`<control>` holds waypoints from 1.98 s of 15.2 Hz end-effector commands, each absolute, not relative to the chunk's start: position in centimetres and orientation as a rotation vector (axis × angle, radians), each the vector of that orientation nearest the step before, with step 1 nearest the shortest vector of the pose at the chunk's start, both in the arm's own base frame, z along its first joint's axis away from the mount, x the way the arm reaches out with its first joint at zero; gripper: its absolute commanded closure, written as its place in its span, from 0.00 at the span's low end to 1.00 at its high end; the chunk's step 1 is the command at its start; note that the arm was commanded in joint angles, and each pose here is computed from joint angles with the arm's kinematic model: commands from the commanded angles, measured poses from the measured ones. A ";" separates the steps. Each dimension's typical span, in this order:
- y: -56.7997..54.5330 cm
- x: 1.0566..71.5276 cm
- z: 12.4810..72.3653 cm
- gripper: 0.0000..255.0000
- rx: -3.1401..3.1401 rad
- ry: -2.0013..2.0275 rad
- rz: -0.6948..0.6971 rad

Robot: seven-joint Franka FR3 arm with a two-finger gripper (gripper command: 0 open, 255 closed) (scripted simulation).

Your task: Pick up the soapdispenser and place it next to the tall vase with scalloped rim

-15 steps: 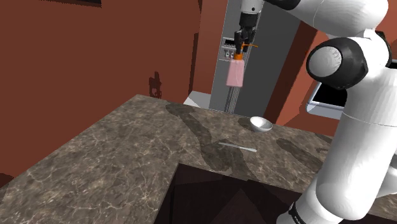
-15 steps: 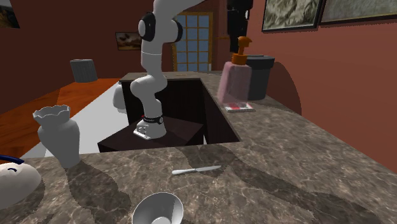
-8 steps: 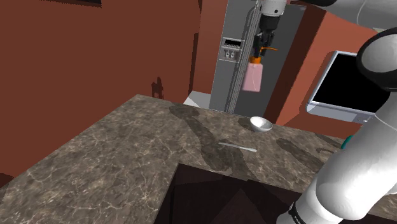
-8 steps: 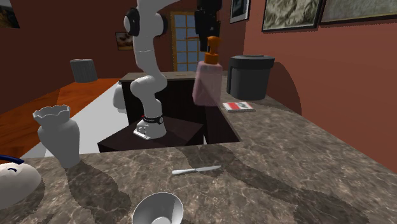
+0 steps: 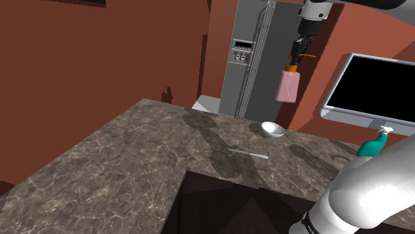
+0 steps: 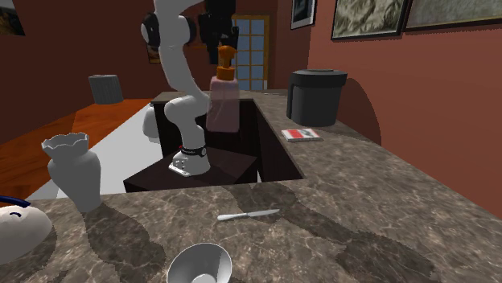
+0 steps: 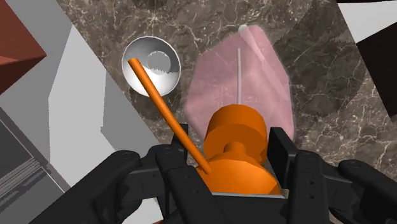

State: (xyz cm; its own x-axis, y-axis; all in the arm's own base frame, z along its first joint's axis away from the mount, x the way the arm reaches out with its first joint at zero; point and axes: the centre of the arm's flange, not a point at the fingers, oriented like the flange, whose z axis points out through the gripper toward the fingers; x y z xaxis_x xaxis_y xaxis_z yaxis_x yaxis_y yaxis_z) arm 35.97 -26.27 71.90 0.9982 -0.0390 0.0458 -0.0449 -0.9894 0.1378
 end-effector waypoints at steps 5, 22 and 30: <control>-28.5 28.5 71.9 1.00 3.001 -0.062 0.064; -35.2 7.1 71.9 1.00 3.001 -0.062 0.064; -37.1 0.9 70.3 1.00 3.001 -0.062 0.064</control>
